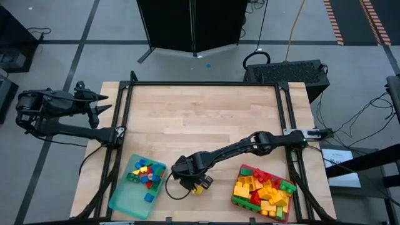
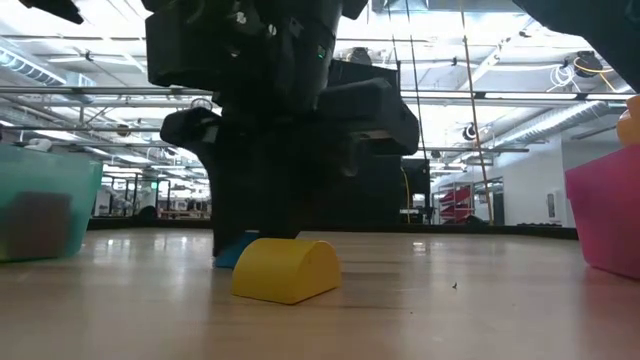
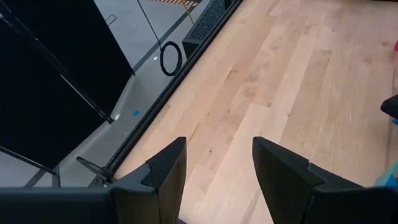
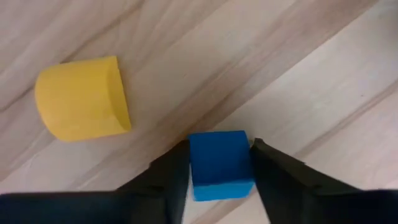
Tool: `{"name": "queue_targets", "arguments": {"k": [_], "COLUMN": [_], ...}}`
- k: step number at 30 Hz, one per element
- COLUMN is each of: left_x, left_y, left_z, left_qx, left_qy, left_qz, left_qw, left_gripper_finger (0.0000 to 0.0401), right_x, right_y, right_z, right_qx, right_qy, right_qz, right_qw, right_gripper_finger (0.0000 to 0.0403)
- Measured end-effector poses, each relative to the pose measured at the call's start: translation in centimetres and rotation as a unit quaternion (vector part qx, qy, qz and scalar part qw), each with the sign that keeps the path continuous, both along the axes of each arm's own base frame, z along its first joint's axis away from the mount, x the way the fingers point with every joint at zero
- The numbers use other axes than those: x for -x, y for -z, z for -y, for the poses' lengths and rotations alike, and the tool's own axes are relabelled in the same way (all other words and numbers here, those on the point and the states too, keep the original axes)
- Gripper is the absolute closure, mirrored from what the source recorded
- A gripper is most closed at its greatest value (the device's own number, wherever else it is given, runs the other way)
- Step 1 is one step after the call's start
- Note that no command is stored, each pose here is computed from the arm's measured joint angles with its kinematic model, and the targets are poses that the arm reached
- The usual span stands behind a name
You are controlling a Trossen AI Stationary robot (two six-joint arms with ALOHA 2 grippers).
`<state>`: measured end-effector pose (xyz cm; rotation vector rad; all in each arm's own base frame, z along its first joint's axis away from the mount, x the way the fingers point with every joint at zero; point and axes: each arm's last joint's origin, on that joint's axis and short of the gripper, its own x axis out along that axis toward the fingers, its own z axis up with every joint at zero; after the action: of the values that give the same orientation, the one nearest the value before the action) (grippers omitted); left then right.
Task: Sort blocks by size
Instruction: Put the blue block into the blue bin
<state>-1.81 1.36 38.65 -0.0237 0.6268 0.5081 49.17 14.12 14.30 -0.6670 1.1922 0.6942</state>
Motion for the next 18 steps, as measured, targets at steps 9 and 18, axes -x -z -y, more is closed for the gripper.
{"name": "queue_targets", "arguments": {"k": [9,18], "left_x": [0.0,0.0], "left_y": [0.0,0.0], "left_z": [0.0,0.0], "left_qx": [0.000,-0.002], "left_qy": [0.000,-0.001], "left_qz": [0.000,0.000], "left_qw": [1.000,1.000], "left_gripper_finger": [0.0214,0.0214], "right_x": [0.0,-2.1], "right_y": [-0.1,-4.2], "right_z": [0.1,0.2], "right_qx": [0.002,0.008], "right_qy": [0.034,0.085], "right_qz": [-0.004,0.114], "right_qw": [0.999,0.990], "right_gripper_finger": [0.0289,0.0289]}}
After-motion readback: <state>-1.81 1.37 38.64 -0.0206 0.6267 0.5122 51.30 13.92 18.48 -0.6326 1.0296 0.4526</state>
